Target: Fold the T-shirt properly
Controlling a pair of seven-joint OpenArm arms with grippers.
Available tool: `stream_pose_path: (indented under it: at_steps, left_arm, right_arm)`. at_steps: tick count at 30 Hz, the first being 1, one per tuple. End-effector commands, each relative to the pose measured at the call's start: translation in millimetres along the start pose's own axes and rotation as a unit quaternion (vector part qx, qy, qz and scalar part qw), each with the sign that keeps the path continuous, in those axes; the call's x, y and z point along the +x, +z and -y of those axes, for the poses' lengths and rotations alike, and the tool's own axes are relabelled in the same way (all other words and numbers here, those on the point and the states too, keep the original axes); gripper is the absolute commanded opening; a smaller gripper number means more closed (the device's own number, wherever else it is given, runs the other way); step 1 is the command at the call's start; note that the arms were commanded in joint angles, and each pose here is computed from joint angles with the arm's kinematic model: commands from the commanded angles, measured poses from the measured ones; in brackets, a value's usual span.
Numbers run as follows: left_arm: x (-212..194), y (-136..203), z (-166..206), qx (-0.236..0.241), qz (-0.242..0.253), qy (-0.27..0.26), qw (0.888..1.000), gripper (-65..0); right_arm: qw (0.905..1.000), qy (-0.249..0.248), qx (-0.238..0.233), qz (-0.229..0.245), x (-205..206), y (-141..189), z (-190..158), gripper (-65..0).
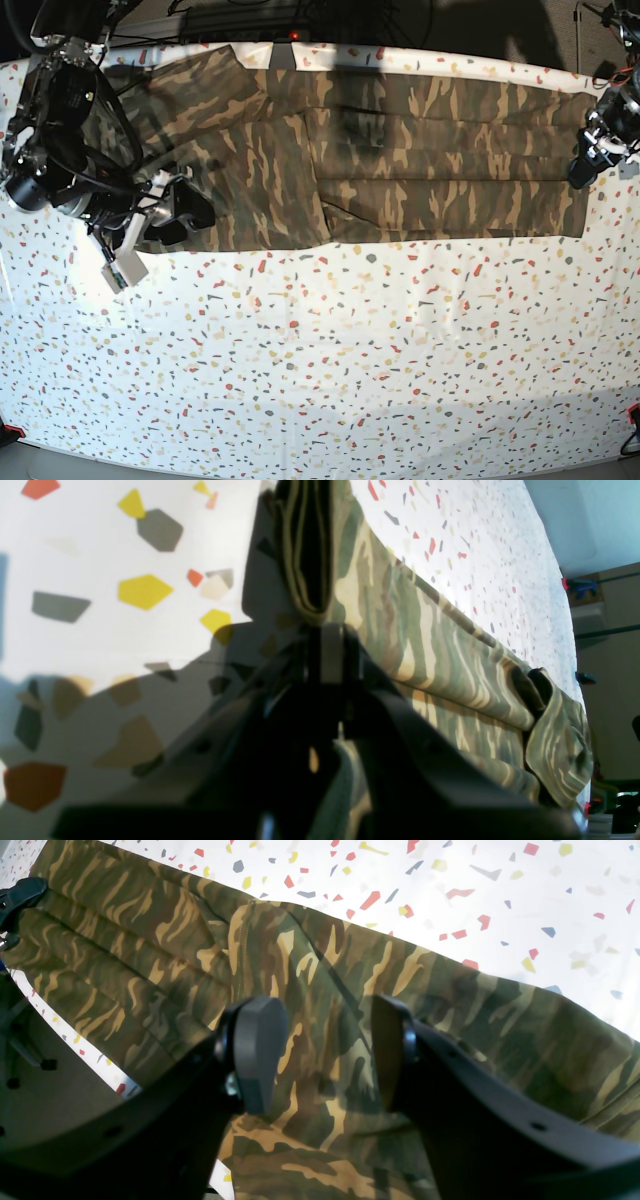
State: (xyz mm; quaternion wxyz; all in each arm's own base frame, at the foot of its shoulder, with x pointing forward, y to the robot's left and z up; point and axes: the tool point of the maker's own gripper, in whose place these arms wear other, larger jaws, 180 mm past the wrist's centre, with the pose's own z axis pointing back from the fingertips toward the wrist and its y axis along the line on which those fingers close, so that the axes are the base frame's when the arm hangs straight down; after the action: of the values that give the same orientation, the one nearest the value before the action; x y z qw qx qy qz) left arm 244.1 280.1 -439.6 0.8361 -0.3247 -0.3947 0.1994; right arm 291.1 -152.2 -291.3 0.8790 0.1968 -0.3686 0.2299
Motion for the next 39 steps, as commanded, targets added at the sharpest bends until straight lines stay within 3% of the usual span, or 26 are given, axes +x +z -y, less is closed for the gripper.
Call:
stream_pose_path:
  at_steps: [1, 13, 19, 27, 34, 39]
  left_arm:
    - [-48, -6, 0, 0.008, -0.07, 0.032, 0.997, -65.0]
    - [9, 18, -23, 0.041, 0.017, 0.024, 0.999, -65.0]
    - [54, 51, -49, 0.095, 0.046, -0.024, 0.994, -65.0]
    - [94, 72, -55, 0.113, 0.071, -0.06, 0.989, -65.0]
    - [118, 74, -40, 0.084, 0.119, -0.053, 0.988, -65.0]
    - [131, 65, 3, 0.028, 0.111, -0.082, 0.99, -65.0]
  right_arm:
    - [0.9996, 0.013, 0.001, 0.025, 15, 5, 0, -34.2]
    - [0.9996, 0.013, 0.001, 0.025, 15, 5, 0, -34.2]
    - [0.9991, 0.009, 0.018, 0.037, 19, 6, -6, -34.2]
    - [0.9983, 0.006, 0.033, 0.047, 23, 6, -12, -34.2]
    - [0.9983, 0.006, 0.033, 0.047, 23, 6, -12, -34.2]
    - [0.9983, 0.006, 0.033, 0.047, 23, 6, -12, -34.2]
